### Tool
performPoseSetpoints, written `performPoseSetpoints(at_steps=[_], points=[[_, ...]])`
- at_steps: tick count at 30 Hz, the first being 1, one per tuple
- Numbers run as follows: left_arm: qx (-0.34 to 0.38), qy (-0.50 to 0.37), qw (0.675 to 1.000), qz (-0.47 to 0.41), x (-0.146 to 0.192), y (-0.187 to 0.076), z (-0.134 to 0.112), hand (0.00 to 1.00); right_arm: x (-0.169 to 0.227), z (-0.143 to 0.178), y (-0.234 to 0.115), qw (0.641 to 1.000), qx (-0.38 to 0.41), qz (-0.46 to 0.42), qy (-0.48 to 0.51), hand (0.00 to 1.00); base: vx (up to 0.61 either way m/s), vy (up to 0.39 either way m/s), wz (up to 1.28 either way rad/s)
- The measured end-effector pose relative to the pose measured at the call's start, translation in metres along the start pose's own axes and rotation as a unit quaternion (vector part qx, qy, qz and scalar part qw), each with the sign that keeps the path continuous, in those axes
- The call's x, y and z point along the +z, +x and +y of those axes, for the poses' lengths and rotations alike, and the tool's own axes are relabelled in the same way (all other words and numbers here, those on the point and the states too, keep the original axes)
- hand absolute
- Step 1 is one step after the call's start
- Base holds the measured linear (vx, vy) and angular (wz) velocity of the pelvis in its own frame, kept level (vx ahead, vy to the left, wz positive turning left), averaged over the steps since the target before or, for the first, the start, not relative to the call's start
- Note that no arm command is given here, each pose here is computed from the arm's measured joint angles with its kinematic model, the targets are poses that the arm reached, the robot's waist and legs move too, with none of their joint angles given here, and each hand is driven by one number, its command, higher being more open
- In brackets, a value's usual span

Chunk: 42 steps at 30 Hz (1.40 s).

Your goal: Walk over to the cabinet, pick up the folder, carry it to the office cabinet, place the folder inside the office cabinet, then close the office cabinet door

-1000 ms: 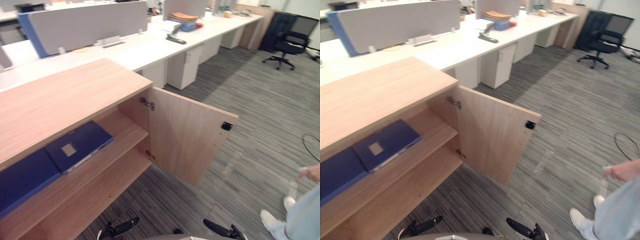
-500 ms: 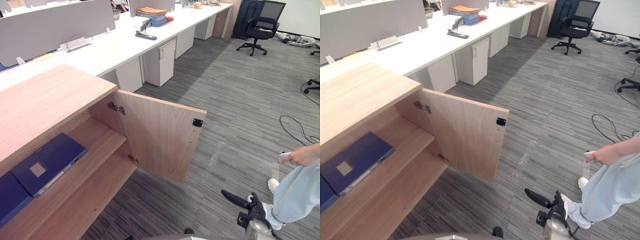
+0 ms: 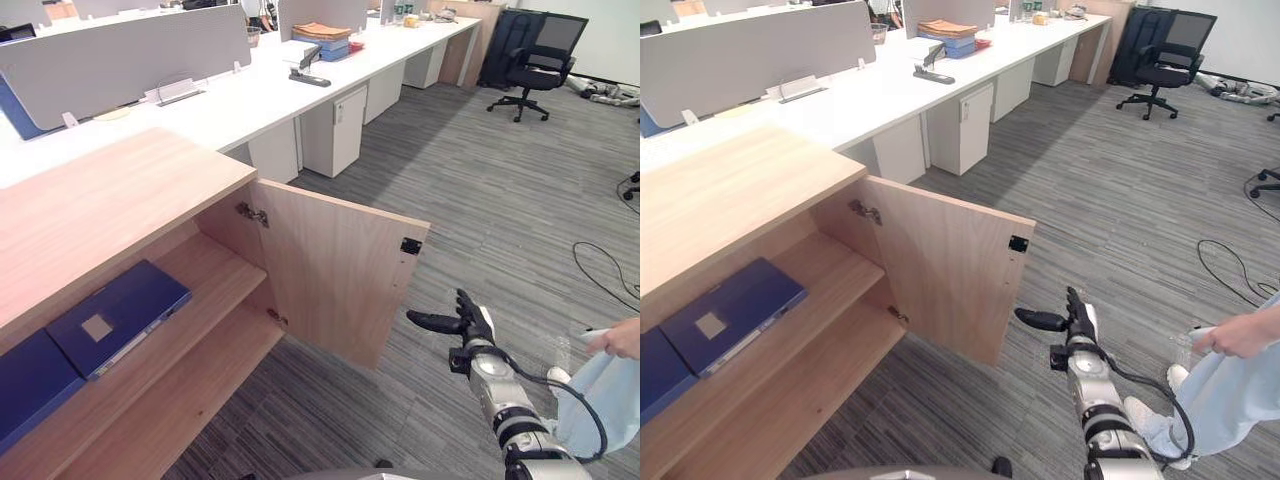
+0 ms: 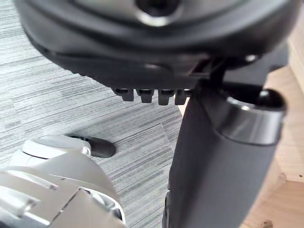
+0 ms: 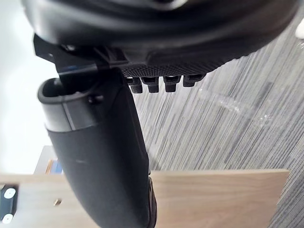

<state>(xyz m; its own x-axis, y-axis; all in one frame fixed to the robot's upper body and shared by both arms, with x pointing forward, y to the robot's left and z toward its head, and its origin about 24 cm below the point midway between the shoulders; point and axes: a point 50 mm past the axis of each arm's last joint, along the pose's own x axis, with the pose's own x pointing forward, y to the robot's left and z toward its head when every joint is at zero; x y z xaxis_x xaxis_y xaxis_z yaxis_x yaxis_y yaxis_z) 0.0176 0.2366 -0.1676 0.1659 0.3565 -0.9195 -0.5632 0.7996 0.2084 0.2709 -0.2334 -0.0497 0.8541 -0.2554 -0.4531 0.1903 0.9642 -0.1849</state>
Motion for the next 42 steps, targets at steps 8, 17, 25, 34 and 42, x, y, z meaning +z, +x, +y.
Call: performPoseSetpoints(at_steps=[8,17,25,34,42], points=[[0.001,-0.002,1.0,0.005,-0.003,0.0,0.001,1.0,0.031,0.014,0.017,1.0,0.02,-0.014,-0.009,1.0,-0.01,0.008,0.02],[-0.003,-0.007,1.0,-0.001,0.001,0.0,-0.002,1.0,0.061,0.004,0.031,0.999,-0.002,-0.012,0.041,1.0,-0.04,0.011,0.05],[-0.014,0.014,1.0,-0.006,0.004,0.0,-0.007,1.0,0.064,-0.009,0.035,0.999,-0.011,0.004,0.035,1.0,-0.05,0.019,0.13],[-0.031,0.033,0.999,-0.008,0.004,0.0,-0.012,1.0,0.063,0.025,0.032,0.992,0.065,-0.004,-0.108,1.0,-0.04,0.021,-0.01],[-0.039,0.031,0.999,-0.02,0.014,0.001,-0.018,1.0,0.056,0.041,0.027,0.975,0.122,-0.015,-0.183,1.0,-0.04,0.004,-0.12]])
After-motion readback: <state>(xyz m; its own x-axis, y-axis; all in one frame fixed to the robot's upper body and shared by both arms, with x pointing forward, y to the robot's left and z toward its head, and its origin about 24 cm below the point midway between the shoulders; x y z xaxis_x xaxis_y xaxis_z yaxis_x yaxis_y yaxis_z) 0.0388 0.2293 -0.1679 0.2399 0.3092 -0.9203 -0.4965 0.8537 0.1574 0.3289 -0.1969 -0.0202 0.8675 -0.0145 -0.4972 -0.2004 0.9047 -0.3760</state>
